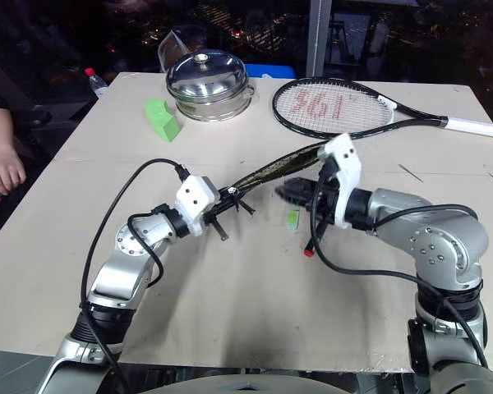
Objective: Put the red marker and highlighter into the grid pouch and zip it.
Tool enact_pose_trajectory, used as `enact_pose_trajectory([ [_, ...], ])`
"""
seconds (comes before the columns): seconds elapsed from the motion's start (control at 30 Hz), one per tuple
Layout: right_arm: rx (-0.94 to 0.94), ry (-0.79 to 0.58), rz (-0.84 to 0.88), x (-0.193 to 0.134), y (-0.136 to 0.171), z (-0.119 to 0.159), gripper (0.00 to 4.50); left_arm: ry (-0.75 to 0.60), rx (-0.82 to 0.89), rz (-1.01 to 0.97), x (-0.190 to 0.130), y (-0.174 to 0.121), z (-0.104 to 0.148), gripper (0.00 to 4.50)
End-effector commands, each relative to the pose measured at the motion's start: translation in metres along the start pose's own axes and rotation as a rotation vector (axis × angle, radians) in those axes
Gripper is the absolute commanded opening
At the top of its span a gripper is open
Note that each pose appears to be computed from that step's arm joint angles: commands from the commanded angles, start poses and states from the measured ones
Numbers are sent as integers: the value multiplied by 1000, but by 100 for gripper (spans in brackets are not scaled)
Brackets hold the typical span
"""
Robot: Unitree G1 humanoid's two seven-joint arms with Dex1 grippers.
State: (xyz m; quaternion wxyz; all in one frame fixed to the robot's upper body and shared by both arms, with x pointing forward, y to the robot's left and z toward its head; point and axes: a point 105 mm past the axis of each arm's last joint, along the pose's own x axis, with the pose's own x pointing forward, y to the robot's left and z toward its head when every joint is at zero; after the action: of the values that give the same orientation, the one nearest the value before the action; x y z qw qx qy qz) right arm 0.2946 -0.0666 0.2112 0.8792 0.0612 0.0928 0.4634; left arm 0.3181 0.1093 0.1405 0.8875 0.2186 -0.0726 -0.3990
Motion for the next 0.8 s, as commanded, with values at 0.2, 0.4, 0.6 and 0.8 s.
enact_pose_trajectory([
  [0.2, -76, 96, -193, 19, -33, -9, 6, -61, 60, -20, 2, 1, 17, 0],
  [0.4, -925, 245, -107, 44, -24, -22, 6, -23, 104, -21, -2, 6, 15, 0],
  [0.6, -1318, 262, 13, 69, -21, -24, 56, 30, 155, -19, -9, 12, 11, 0],
  [0.8, -1368, 253, 6, 67, -28, -19, 325, 67, 156, 11, -21, 21, 5, 0],
])
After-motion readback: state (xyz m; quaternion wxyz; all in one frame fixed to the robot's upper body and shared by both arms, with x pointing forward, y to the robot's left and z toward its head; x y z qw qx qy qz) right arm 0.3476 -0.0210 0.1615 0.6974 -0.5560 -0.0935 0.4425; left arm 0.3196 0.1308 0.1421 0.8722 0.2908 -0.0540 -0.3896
